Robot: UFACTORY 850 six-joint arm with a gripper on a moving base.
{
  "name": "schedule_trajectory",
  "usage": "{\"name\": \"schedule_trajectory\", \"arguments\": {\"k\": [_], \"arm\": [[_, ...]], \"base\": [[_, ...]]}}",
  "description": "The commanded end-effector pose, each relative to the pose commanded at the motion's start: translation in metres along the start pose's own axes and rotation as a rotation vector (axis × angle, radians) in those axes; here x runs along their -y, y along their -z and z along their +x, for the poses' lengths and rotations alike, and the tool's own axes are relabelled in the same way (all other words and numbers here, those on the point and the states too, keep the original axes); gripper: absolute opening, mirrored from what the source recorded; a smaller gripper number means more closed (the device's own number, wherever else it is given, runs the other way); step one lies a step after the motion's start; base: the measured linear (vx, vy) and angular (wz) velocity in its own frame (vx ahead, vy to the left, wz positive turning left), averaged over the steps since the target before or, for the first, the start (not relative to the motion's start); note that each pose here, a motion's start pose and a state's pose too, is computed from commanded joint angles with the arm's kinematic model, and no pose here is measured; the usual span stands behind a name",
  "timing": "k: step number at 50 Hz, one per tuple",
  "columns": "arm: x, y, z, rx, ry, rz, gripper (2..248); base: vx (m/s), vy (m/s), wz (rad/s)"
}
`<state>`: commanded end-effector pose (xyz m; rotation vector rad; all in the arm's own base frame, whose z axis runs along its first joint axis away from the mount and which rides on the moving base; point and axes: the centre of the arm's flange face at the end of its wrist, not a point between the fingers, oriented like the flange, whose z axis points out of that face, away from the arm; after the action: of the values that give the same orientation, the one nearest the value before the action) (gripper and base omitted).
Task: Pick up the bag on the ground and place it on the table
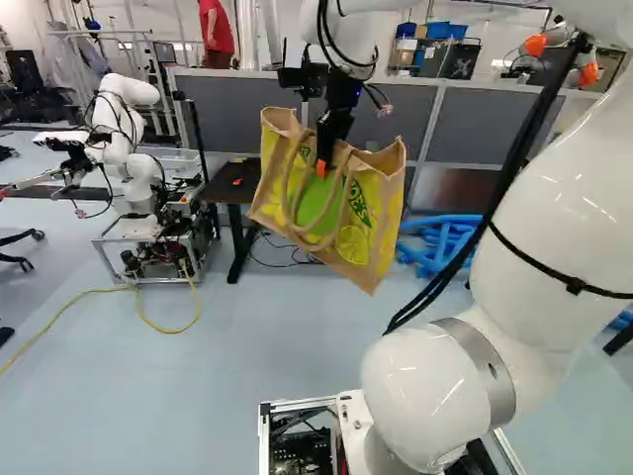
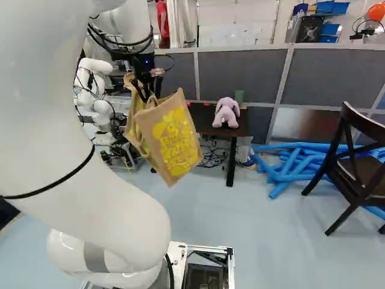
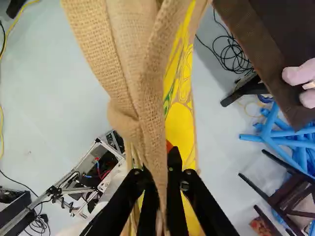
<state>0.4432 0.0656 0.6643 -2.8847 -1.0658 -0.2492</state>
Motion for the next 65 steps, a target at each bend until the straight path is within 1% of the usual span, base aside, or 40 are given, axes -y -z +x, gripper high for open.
{"name": "schedule_trajectory", "arguments": {"k": [32, 65], "arm": [[0.0000, 0.0000, 0.0000, 0.000, 0.000, 0.000, 22], [0.0000, 0.0000, 0.0000, 0.000, 0.000, 0.000, 22]], "base": [[0.221, 0.006, -0.013], [0.218, 0.052, -0.022]]}}
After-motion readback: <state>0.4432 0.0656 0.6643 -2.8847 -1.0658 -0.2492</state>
